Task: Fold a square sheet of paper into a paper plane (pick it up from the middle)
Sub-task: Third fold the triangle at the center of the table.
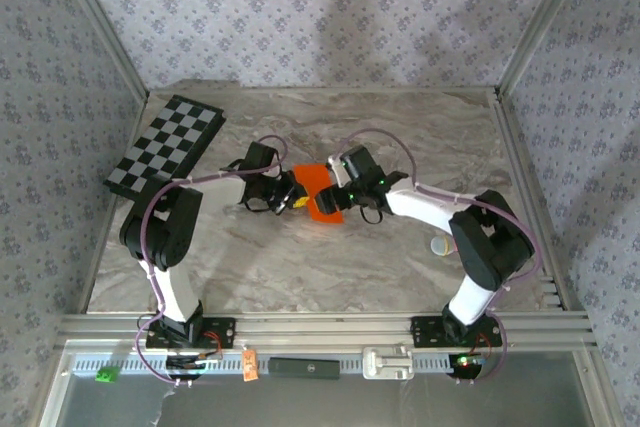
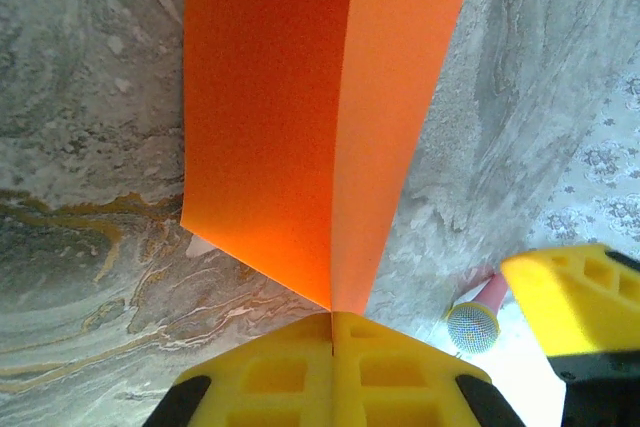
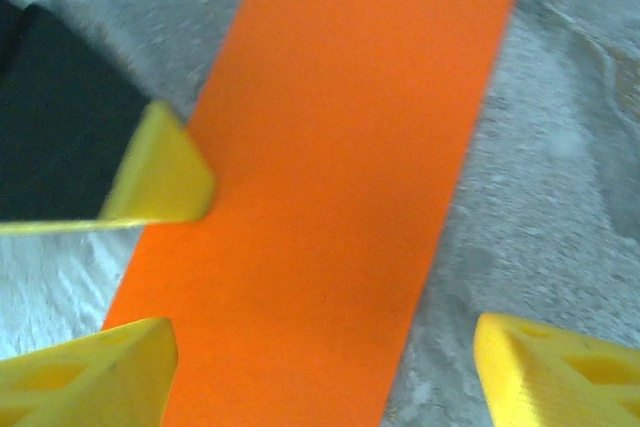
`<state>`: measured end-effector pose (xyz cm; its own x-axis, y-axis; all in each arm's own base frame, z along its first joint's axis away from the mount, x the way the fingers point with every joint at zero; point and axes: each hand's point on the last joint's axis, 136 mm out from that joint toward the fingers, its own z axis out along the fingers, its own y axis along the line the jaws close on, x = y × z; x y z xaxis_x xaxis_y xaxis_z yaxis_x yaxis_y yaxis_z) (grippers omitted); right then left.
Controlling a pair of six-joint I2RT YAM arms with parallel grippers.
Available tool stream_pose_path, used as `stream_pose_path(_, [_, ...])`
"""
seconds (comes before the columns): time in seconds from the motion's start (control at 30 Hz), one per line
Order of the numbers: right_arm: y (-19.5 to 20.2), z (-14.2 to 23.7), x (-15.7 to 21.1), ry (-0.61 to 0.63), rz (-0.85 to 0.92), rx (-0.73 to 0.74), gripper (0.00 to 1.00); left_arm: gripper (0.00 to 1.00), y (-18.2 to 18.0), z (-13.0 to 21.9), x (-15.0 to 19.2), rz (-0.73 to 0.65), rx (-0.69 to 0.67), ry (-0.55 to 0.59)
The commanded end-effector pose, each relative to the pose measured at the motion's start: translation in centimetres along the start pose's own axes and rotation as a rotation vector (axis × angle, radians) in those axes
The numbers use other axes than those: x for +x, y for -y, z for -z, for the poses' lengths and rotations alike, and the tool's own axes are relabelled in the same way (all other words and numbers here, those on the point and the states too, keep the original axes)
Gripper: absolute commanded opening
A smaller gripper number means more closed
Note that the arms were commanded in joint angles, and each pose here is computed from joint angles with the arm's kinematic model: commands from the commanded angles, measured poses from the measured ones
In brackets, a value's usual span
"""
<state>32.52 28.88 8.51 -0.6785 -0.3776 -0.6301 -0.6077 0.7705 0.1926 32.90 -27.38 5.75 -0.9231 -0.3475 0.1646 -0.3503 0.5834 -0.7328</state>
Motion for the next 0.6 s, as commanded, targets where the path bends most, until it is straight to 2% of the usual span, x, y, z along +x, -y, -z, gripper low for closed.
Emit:
stream_pose_path(0.0, [-1.7, 0.8, -1.4, 0.107, 0.234, 0.005, 0.81, 0.00, 0.2, 0.0, -0.1, 0.028, -0.001, -0.026])
stream_pose_path(0.17, [-4.5, 0.2, 1.0, 0.162, 0.462, -0.015, 0.84, 0.00, 0.3, 0.1, -0.2, 0.034, 0.003, -0.030])
stream_pose_path(0.57, [-3.7, -1.6, 2.8, 0.115, 0.554, 0.054, 0.77, 0.00, 0.2, 0.0, -0.2, 0.038, -0.001, -0.037])
